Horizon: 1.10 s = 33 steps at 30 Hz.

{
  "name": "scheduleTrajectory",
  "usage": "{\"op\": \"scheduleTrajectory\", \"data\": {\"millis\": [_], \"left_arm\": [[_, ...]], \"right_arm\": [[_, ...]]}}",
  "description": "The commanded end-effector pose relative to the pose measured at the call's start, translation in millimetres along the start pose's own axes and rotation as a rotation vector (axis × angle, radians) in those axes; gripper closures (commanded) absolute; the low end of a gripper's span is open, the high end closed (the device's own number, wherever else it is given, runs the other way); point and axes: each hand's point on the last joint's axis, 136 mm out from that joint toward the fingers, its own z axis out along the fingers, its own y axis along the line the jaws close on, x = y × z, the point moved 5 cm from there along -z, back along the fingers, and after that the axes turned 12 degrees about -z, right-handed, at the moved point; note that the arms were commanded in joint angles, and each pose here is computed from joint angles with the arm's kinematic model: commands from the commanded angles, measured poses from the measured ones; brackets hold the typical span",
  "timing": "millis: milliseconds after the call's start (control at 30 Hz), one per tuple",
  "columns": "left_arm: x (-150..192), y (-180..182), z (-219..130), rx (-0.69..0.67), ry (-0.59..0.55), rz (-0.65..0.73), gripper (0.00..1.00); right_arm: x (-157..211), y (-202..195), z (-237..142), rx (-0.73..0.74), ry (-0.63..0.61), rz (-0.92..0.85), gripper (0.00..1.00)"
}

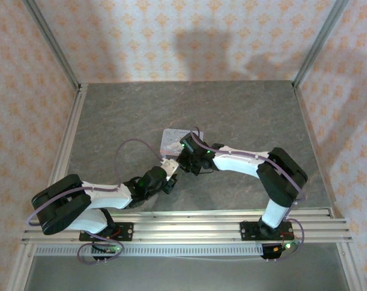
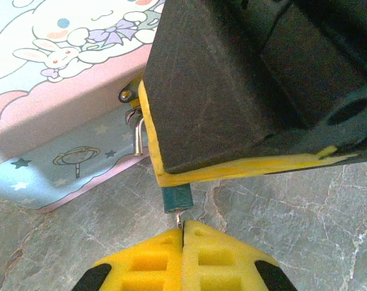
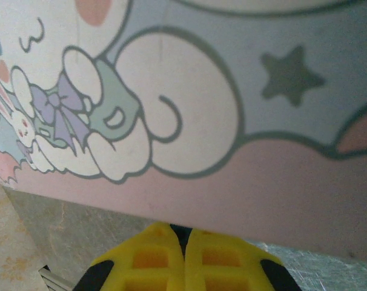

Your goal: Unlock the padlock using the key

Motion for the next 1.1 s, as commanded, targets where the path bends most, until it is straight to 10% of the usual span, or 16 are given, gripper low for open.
{"op": "scheduleTrajectory", "data": {"millis": [0, 300, 1067], "left_arm": [[-12, -2, -5, 0.021, -0.053, -0.034, 1.00], [-17, 2, -19, 0.014, -0.070, -0.050, 0.74], [-17, 10, -18, -0.031, -0.015, -0.157, 0.72]], "right_arm": [[1, -2, -2, 0.007, -0.020, -0.013, 1.00], [1, -30, -17, 0.043, -0.042, -0.027, 1.00], [-35, -59, -50, -0.059, -0.101, -0.093, 1.00]]}}
